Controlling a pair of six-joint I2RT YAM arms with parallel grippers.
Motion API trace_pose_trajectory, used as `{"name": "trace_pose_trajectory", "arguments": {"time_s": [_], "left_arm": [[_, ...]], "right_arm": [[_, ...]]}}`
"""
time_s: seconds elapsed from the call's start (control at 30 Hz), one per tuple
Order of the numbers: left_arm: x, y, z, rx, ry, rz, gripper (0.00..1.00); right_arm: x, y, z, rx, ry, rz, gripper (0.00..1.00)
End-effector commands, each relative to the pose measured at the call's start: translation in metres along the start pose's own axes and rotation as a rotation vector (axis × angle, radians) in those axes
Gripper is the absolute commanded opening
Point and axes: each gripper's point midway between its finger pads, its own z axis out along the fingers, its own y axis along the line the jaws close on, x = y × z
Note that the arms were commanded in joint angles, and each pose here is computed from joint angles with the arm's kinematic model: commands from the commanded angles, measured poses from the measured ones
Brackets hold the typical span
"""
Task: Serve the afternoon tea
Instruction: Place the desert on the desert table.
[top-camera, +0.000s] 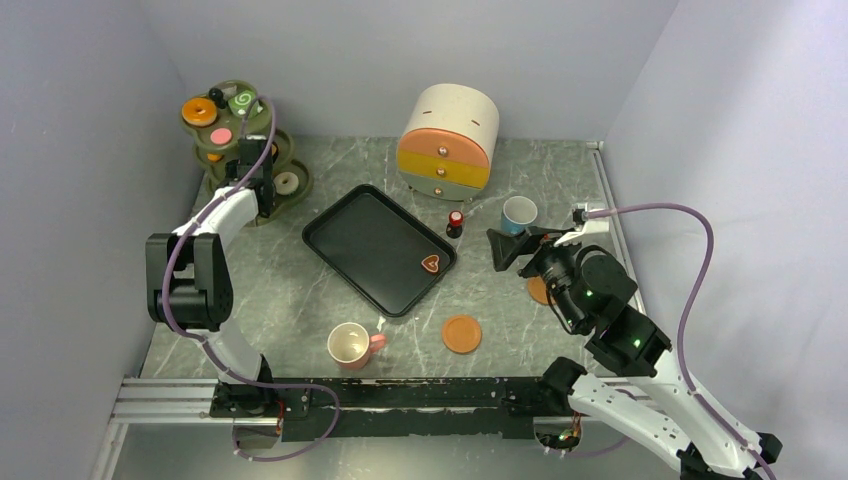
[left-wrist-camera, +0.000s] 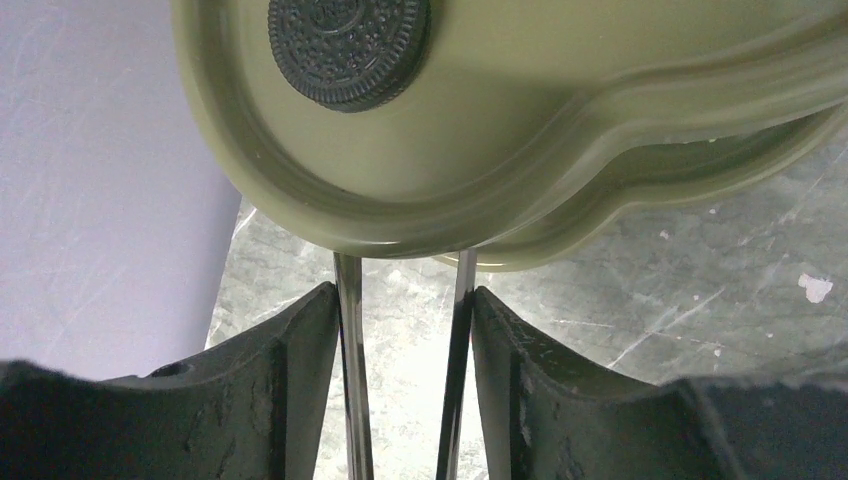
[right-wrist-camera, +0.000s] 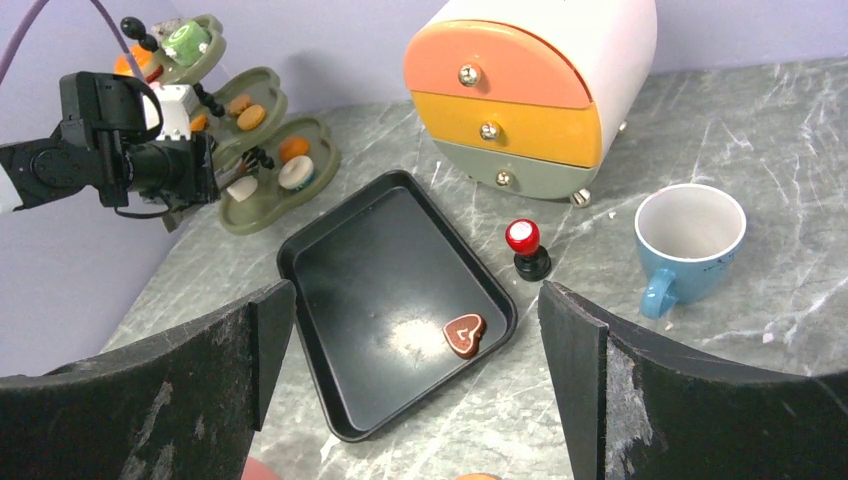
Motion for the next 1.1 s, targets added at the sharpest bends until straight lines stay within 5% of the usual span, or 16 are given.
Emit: {"name": "trace_pose_trajectory", "arguments": {"time_s": [0.0,1.07], "left_arm": [[-0.016,0.006,-0.005,-0.001,-0.018,-0.025,0.54],[0.015,-0.001,-0.042,0.063,0.166,-0.052,0.45]], "right_arm": [[-0.012,0.000,-0.005,-0.003,-0.030,0.008,0.96],[-0.017,0.002,-0.016,-0.036,-0.040,0.036,0.96]]}}
